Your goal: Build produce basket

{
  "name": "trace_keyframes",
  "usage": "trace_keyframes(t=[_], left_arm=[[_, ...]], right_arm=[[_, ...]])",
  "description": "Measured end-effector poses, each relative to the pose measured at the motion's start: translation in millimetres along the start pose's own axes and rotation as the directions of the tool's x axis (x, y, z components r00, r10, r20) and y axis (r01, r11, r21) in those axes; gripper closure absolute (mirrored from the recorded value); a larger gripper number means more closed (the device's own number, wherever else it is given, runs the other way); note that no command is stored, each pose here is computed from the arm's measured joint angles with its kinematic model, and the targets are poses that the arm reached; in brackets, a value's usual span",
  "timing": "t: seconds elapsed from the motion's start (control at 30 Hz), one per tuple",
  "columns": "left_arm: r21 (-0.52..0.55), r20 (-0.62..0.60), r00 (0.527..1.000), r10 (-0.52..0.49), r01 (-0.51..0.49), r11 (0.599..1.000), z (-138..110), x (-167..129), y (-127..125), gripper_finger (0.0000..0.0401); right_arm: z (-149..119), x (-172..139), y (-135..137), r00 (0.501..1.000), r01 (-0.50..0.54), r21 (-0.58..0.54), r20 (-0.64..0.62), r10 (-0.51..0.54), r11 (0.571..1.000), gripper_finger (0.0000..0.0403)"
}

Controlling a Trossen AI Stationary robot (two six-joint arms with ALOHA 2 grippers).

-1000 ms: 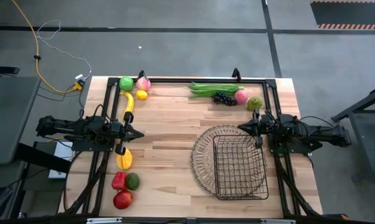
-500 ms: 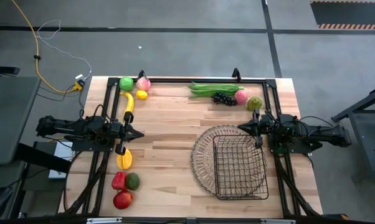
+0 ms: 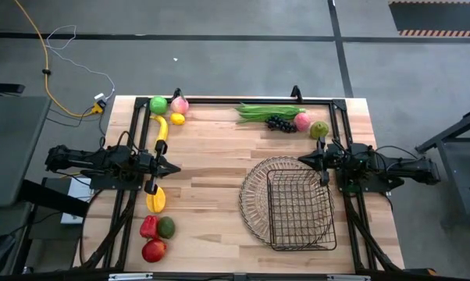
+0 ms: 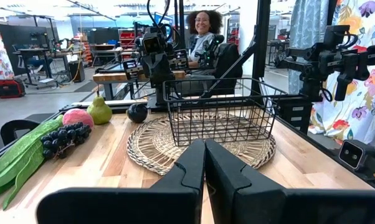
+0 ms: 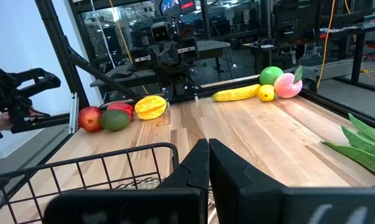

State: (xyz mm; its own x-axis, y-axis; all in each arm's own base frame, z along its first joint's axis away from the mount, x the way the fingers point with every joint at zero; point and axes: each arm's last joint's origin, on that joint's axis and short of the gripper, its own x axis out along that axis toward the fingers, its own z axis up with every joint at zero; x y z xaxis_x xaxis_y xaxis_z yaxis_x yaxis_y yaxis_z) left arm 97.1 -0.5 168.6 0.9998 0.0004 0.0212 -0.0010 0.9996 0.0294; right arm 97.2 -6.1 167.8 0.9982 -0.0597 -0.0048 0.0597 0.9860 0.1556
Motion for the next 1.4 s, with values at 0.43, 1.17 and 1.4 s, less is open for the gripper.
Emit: trace_keyframes(t=[0.43,1.17,1.4], left_arm=[[0.0,0.0,1.0,0.0,0.0,1.0,-0.1,0.0,0.0,0.0398],[0.162,-0.001,1.0,0.022,-0.021,0.987,-0.1,0.0,0.7,0.0398],[0.287,-0.002,0.999,0.034,-0.032,0.957,-0.2,0.0,1.0,0.0398]], right_arm=[[0.0,0.0,0.0,1.0,0.0,0.0,0.0,0.0,1.0,0.0402],[0.1,0.0,0.0,1.0,0.0,0.0,0.0,0.0,1.0,0.0402],[0.1,0.0,0.0,1.0,0.0,0.0,0.001,0.0,1.0,0.0402]])
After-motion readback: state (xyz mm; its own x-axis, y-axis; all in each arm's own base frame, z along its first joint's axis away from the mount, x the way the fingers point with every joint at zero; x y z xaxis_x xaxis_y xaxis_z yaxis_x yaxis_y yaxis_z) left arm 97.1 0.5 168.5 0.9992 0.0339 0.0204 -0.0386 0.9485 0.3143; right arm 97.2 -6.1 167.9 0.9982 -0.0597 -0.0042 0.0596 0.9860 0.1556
